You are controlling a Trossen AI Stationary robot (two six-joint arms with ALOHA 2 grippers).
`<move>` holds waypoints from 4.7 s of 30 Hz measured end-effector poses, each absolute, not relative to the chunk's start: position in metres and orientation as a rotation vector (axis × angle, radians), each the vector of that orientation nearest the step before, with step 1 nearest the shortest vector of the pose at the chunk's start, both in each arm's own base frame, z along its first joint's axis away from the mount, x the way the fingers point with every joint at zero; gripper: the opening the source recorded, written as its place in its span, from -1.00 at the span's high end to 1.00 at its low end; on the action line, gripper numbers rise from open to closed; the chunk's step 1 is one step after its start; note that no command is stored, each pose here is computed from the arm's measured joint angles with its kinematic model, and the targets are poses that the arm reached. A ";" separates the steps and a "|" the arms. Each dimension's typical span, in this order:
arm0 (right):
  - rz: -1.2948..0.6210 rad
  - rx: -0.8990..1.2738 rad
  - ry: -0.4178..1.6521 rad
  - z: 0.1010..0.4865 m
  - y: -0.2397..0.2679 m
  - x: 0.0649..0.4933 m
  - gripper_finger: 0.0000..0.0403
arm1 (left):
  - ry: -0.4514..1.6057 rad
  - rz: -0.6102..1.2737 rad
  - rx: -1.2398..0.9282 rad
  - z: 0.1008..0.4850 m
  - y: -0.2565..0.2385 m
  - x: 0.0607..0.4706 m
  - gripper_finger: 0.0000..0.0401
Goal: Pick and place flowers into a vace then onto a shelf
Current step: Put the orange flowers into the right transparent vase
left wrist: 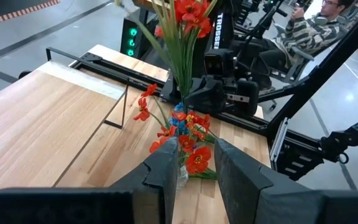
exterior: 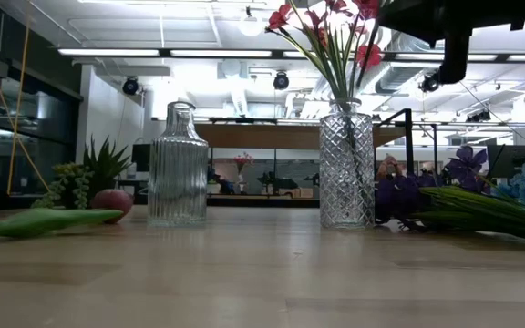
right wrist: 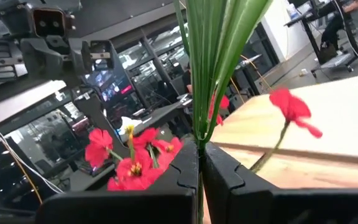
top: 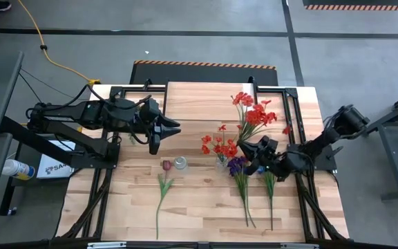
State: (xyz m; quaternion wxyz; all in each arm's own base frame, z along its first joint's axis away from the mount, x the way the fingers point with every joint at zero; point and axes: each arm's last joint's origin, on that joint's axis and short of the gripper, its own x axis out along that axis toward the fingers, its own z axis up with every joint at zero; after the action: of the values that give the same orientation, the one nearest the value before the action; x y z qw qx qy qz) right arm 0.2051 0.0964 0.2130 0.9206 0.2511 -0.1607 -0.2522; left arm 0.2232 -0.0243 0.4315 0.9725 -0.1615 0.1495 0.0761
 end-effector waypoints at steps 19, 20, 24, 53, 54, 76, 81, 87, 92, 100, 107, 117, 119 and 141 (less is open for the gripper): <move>-0.526 0.501 -0.327 0.209 0.092 0.210 1.00 | 0.302 0.153 -0.326 0.431 -0.024 0.223 0.31; -0.525 0.498 -0.327 0.210 0.092 0.210 1.00 | 0.302 0.153 -0.326 0.431 -0.024 0.223 0.31; -0.525 0.486 -0.320 0.209 0.092 0.210 1.00 | 0.301 0.153 -0.326 0.431 -0.024 0.223 0.31; -0.511 0.382 -0.215 0.206 0.097 0.222 1.00 | 0.298 0.169 -0.320 0.431 -0.024 0.223 0.31; -0.510 0.373 -0.207 0.206 0.098 0.224 1.00 | 0.297 0.169 -0.320 0.431 -0.024 0.223 0.31; -0.508 0.350 -0.112 0.199 0.101 0.230 1.00 | 0.297 0.172 -0.319 0.431 -0.024 0.223 0.31; -0.506 0.354 -0.109 0.198 0.101 0.230 1.00 | 0.297 0.172 -0.319 0.431 -0.024 0.223 0.31; -0.466 0.358 -0.101 0.198 0.102 0.231 1.00 | 0.298 0.169 -0.301 0.431 -0.024 0.223 0.31; -0.475 0.389 -0.076 0.193 0.102 0.231 0.96 | 0.298 0.169 -0.301 0.431 -0.024 0.223 0.31; -0.443 0.409 -0.060 0.191 0.102 0.231 0.77 | 0.298 0.169 -0.299 0.431 -0.024 0.223 0.31; -0.398 0.423 -0.049 0.191 0.104 0.232 0.61 | 0.299 0.167 -0.294 0.431 -0.024 0.223 0.31; -0.338 0.415 -0.015 0.188 0.106 0.231 0.49 | 0.299 0.167 -0.293 0.431 -0.024 0.223 0.31; -0.337 0.410 -0.009 0.188 0.107 0.231 0.47 | 0.299 0.167 -0.293 0.431 -0.024 0.223 0.31; -0.295 0.385 0.027 0.185 0.121 0.224 0.17 | 0.300 0.164 -0.278 0.431 -0.024 0.223 0.31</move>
State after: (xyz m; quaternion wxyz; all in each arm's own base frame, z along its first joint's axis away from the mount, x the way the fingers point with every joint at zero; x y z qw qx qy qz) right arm 0.2237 0.1206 0.1846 0.9706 0.1907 0.0134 -0.1463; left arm 0.2233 -0.0237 0.4314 0.9758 -0.1380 0.1488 0.0813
